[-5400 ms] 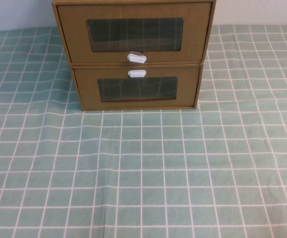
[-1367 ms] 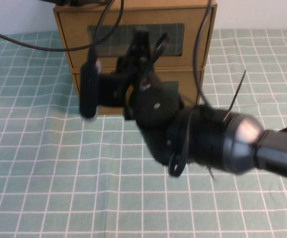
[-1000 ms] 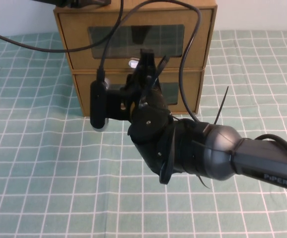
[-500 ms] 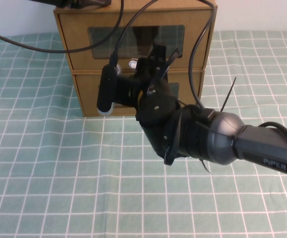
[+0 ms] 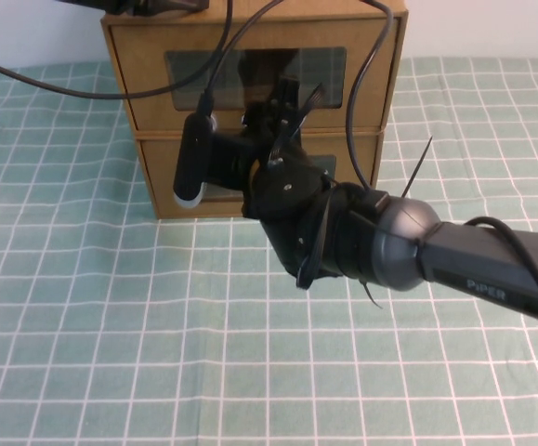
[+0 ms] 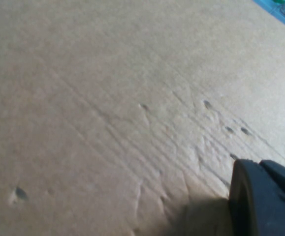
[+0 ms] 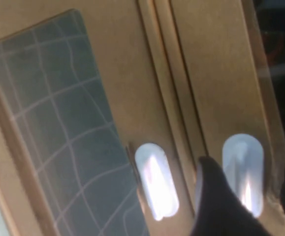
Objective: Open the shoe box
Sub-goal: 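Pull the top drawer of the cardboard box fully open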
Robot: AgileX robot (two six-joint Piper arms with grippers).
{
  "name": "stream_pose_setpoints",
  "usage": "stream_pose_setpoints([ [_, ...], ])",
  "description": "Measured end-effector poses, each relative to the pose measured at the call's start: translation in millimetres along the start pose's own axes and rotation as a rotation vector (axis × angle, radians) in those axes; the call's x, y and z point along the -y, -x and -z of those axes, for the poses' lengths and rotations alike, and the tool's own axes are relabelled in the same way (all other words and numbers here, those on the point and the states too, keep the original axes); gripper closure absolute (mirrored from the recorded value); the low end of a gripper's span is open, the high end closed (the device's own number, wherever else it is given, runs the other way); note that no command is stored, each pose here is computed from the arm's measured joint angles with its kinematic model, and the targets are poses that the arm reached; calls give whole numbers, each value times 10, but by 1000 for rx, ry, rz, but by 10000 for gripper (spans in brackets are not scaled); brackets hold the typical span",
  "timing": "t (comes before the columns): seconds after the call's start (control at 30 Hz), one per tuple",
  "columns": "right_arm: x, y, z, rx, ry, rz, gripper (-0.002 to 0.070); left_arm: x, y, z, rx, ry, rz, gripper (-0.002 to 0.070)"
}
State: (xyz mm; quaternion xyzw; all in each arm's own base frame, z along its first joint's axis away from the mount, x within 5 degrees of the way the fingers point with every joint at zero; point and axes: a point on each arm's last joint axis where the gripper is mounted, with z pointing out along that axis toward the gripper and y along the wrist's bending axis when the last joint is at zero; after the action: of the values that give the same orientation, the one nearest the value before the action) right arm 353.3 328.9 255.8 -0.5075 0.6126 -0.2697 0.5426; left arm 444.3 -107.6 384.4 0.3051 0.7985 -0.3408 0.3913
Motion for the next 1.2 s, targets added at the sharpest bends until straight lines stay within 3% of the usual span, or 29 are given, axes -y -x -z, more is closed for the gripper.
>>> stream_pose_setpoints([
  [0.2,33,-50,-114,0,-2,-6,416,0,0,0,0,0,0,680],
  [0.37,61,-53,-127,8,-6,-5,575,0,0,0,0,0,0,680],
  [0.53,56,-53,-129,9,-4,-3,661,0,0,0,0,0,2,680],
  [0.87,50,-55,-129,6,3,-7,670,-37,-23,-49,1,-15,52,680],
  [1.2,-6,-109,50,22,45,87,671,-50,-35,-74,-1,-30,63,680],
])
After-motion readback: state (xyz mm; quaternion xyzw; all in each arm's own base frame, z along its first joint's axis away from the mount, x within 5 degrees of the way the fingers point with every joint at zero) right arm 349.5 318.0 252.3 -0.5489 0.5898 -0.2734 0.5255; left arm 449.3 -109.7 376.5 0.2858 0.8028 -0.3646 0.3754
